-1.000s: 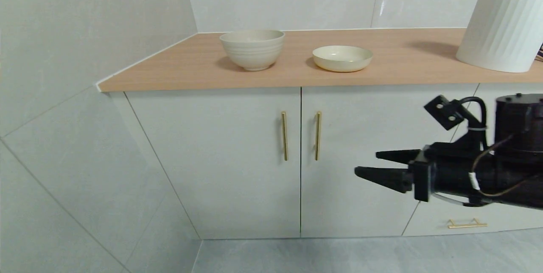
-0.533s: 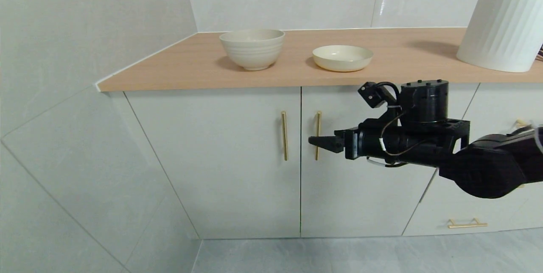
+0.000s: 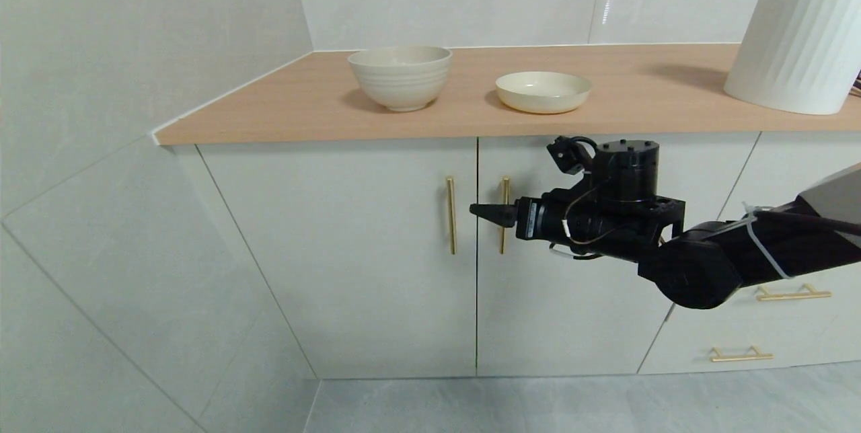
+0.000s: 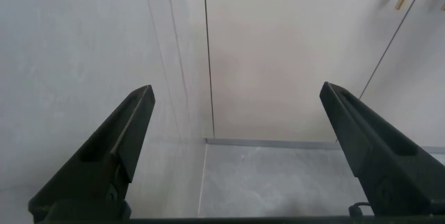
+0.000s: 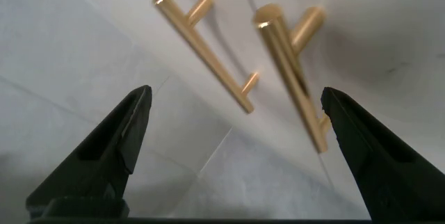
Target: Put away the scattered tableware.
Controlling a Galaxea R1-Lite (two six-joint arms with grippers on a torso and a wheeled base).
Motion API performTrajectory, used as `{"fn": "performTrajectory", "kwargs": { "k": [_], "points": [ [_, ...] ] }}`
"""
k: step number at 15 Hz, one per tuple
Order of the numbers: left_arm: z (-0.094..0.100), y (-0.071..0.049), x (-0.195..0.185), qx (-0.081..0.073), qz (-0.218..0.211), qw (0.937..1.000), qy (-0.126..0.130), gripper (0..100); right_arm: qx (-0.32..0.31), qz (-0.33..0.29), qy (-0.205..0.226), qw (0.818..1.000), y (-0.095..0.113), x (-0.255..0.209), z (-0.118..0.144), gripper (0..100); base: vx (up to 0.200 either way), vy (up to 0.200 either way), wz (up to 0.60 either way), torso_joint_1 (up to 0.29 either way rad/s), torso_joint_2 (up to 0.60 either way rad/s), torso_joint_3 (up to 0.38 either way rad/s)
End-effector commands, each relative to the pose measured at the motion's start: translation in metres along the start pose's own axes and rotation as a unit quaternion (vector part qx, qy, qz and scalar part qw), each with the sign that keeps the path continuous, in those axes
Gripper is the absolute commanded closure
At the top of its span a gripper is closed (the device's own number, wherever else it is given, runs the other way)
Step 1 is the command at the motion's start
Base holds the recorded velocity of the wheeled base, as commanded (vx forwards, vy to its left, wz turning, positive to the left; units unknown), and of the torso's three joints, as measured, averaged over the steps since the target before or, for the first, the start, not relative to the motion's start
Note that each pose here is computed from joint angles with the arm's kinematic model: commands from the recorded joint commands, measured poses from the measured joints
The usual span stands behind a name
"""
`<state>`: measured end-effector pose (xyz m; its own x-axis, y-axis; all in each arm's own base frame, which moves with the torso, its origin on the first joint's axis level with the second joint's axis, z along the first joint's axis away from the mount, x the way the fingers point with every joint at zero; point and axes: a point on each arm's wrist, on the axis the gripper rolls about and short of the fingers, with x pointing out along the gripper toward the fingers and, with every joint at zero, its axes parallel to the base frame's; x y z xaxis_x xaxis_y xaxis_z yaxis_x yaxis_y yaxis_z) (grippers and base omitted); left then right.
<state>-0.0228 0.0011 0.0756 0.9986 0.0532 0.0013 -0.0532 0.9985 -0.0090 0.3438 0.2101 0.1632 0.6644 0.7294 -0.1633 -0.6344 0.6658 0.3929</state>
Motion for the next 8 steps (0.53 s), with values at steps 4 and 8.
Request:
{"fn": "performTrajectory", "kwargs": {
  "k": [4,8],
  "points": [
    [0.0000,0.0000,0.0000,0.000,0.000,1.0000,0.000,0,-0.002,-0.004,-0.008,1.000,-0.0060,0.0095,-0.0086,0,0.000,0.000,0.00,0.000,0.00,0.000],
    [0.0000,0.0000,0.0000,0.000,0.000,1.0000,0.000,0,0.003,0.000,-0.017,1.000,-0.0058,0.0134,-0.0102,0,0.000,0.000,0.00,0.000,0.00,0.000]
  ]
}}
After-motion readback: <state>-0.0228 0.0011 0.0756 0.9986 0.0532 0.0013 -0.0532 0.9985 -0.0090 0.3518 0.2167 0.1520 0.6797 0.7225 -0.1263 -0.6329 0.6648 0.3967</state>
